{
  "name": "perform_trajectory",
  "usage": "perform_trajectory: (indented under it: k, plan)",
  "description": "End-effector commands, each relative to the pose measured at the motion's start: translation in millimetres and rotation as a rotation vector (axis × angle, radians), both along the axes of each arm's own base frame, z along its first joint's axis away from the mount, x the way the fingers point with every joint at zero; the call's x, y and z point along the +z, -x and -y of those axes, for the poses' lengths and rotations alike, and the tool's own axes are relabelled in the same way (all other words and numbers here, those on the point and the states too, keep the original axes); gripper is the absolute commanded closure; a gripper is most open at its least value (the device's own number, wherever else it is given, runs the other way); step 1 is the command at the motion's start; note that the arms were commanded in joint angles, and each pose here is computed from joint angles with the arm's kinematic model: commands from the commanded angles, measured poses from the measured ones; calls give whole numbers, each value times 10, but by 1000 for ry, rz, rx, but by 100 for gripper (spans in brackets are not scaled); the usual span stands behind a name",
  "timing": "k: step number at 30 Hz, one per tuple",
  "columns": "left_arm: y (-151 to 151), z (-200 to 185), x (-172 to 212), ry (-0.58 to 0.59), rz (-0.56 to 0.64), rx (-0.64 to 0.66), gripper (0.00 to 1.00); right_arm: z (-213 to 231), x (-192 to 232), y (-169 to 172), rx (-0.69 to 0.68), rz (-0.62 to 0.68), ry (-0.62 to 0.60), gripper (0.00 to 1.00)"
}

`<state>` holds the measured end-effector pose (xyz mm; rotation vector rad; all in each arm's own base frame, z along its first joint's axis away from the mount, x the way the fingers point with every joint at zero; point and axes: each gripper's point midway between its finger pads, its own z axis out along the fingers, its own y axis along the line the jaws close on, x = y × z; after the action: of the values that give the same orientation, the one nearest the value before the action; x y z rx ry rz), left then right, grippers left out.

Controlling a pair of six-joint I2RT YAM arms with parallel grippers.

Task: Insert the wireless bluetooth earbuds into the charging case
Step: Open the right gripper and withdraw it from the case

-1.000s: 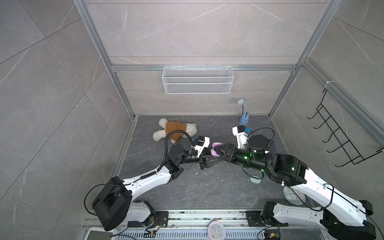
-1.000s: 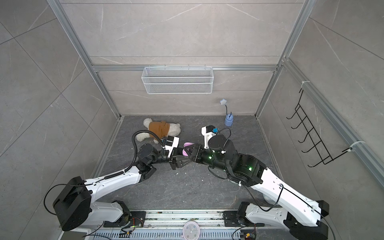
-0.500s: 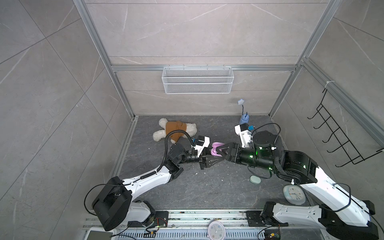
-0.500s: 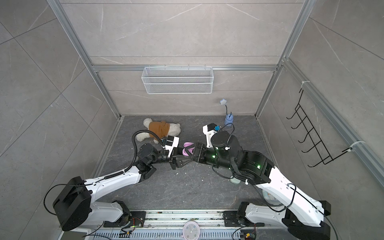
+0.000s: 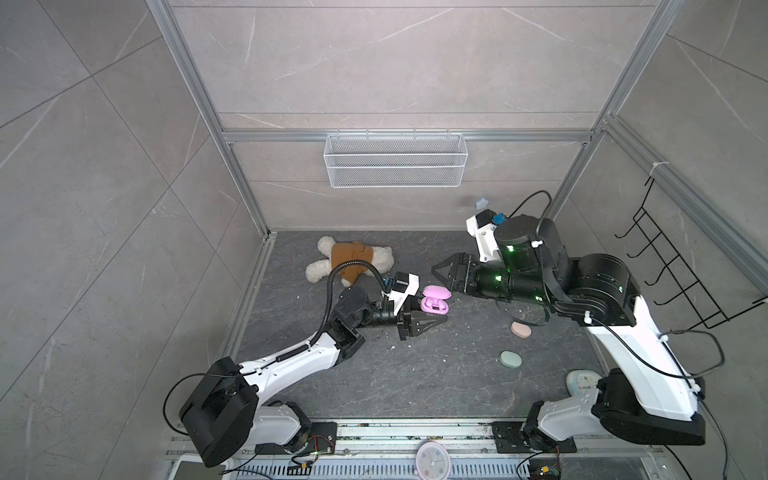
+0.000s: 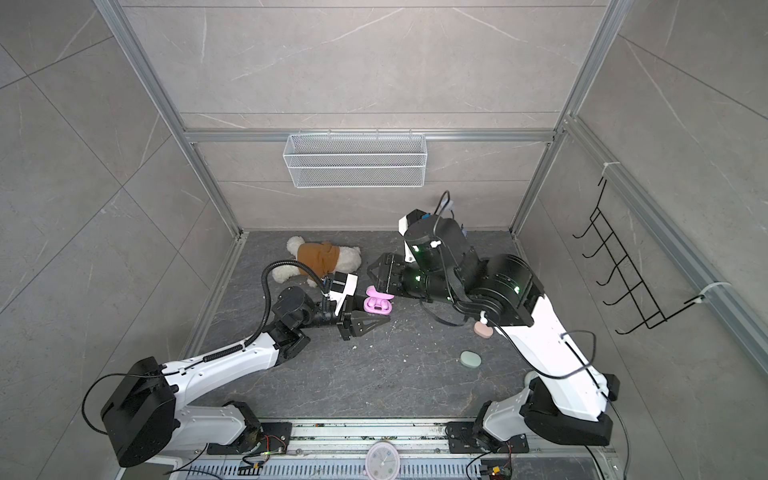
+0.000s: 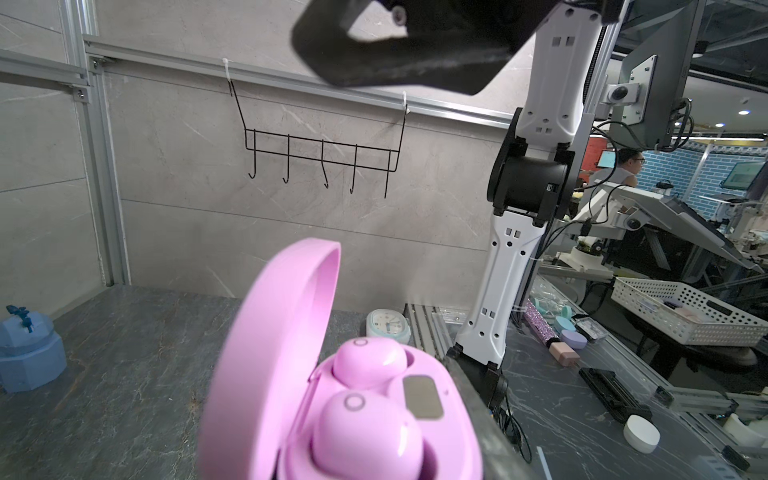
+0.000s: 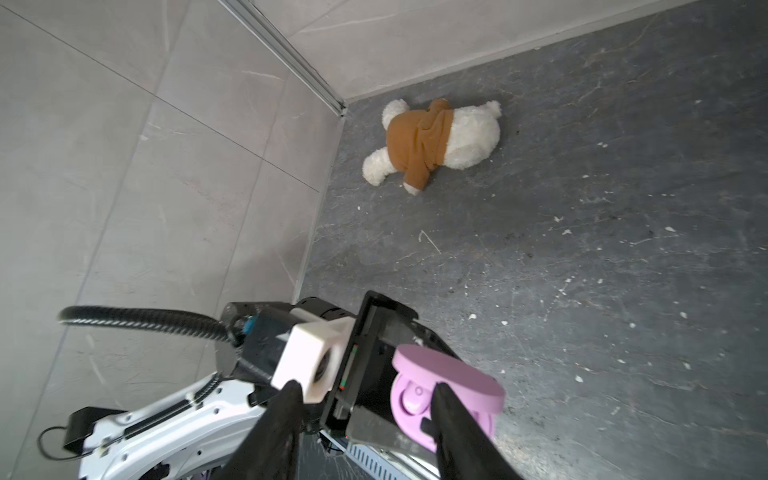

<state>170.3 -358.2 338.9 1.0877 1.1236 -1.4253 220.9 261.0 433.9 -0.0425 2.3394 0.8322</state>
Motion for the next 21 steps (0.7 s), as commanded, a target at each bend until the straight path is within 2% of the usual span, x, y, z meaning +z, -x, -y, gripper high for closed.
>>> perform_trajectory:
  k: [1,5,12,21]
  plan:
    - [122,-78,250,61,98,-14,68,159,-321,-24,-3,-84,132,50]
    - [137,-89,265,62,103,-17,68,131,-421,-75,-5,-112,125,59]
    - [132,-85,259,58,108,-13,68,38,-456,78,49,-154,61,68]
    - [111,-78,288,53,114,-4,68,-8,-598,351,92,-194,62,69]
